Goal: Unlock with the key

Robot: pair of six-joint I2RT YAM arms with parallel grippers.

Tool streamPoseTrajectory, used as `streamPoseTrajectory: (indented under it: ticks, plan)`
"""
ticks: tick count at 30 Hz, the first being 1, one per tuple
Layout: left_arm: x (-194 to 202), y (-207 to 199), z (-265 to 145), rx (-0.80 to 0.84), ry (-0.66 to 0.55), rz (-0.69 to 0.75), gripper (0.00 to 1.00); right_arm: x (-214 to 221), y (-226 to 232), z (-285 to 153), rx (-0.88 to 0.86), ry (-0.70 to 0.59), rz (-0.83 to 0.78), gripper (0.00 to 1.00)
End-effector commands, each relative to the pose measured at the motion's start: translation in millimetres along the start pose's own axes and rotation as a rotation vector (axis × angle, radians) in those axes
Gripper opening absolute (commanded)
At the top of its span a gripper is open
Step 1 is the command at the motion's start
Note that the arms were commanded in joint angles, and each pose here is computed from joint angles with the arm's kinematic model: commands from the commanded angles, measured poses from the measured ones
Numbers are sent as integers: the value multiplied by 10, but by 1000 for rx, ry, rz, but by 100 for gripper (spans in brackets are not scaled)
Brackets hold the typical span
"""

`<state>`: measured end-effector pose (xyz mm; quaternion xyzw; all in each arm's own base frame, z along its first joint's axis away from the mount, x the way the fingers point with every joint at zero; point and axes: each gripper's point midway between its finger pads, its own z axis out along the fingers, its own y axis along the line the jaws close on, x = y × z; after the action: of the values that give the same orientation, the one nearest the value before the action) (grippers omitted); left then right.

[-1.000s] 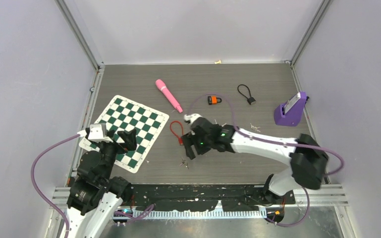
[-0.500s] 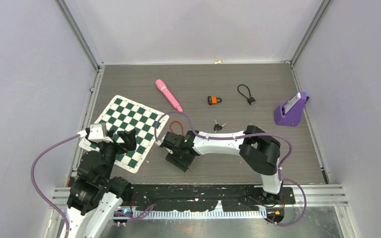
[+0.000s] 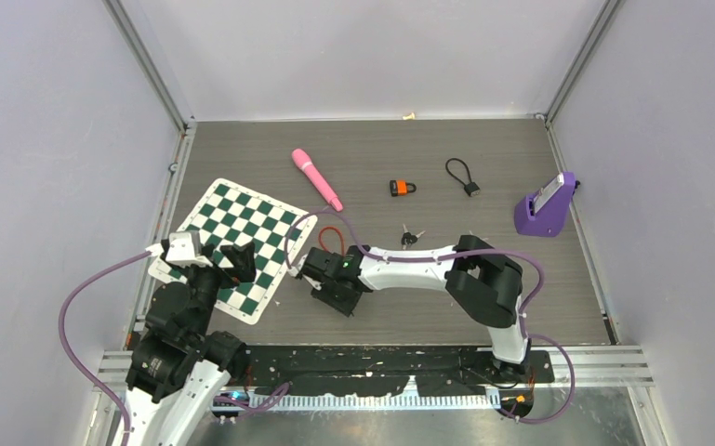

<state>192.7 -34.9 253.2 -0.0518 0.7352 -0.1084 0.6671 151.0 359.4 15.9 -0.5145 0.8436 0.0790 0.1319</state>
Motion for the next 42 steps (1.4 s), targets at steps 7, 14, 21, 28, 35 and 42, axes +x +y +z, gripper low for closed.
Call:
streamPoseTrajectory:
  ticks: [7, 14, 21, 28, 35, 42]
  plan:
    - [23, 6, 24, -5, 12, 17, 93, 151, -389, -32, 201, -22, 188, 6]
    - [73, -139, 33, 59, 47, -29, 93, 400, -482, -305, 203, -103, 447, 5]
    - [179, -262, 78, 106, 113, -51, 92, 410, -565, -402, 173, -190, 639, 5]
    - [251, -311, 108, 124, 154, -45, 92, 198, -214, -417, 20, -173, 599, 28]
    - [256, -316, 114, 127, 157, -41, 91, 164, -143, -612, 38, -156, 479, 49]
    - [251, -308, 109, 125, 154, -36, 91, 353, -412, -567, 149, -59, 340, 53]
